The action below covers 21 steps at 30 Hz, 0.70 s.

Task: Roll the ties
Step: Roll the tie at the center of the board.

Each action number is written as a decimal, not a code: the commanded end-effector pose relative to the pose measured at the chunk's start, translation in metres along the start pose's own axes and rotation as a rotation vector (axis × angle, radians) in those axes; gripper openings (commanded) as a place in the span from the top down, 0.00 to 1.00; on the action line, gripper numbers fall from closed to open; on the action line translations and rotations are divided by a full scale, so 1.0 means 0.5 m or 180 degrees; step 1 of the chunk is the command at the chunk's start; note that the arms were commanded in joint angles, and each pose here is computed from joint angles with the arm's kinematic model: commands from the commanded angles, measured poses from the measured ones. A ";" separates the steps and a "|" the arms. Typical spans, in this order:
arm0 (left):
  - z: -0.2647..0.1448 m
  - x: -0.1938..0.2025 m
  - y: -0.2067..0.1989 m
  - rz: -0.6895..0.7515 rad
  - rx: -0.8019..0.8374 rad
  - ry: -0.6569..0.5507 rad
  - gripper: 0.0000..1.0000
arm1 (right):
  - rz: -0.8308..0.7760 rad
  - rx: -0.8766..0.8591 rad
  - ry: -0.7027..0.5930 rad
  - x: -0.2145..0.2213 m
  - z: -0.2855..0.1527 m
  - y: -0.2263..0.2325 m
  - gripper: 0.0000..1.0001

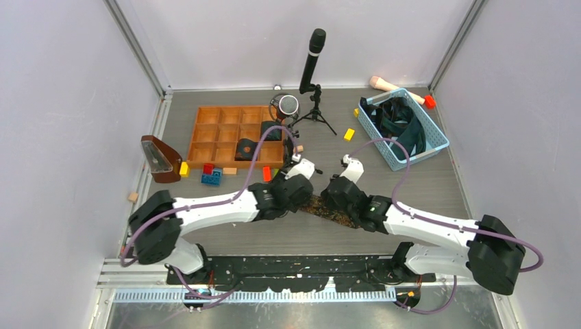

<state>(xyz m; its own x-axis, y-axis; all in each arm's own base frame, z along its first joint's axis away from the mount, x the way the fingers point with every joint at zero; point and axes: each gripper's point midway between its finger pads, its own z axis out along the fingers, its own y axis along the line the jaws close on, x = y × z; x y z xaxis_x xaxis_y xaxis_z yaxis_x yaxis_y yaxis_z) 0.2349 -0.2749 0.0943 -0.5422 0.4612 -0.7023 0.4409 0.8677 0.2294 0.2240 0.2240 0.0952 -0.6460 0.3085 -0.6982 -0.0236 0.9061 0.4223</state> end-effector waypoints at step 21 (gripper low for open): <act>-0.016 0.027 0.186 -0.2184 0.1038 -0.0524 0.40 | 0.0890 -0.1442 0.0871 0.043 0.088 0.314 1.00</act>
<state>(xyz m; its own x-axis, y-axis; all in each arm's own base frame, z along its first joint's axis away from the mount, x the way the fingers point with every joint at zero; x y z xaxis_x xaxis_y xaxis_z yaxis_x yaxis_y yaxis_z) 0.2634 -0.1723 0.1008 -0.6661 -0.1634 -0.7277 0.2018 0.8998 -0.3868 0.2307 0.3675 0.1013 -0.8427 0.3281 -0.4269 -0.1311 0.6440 0.7538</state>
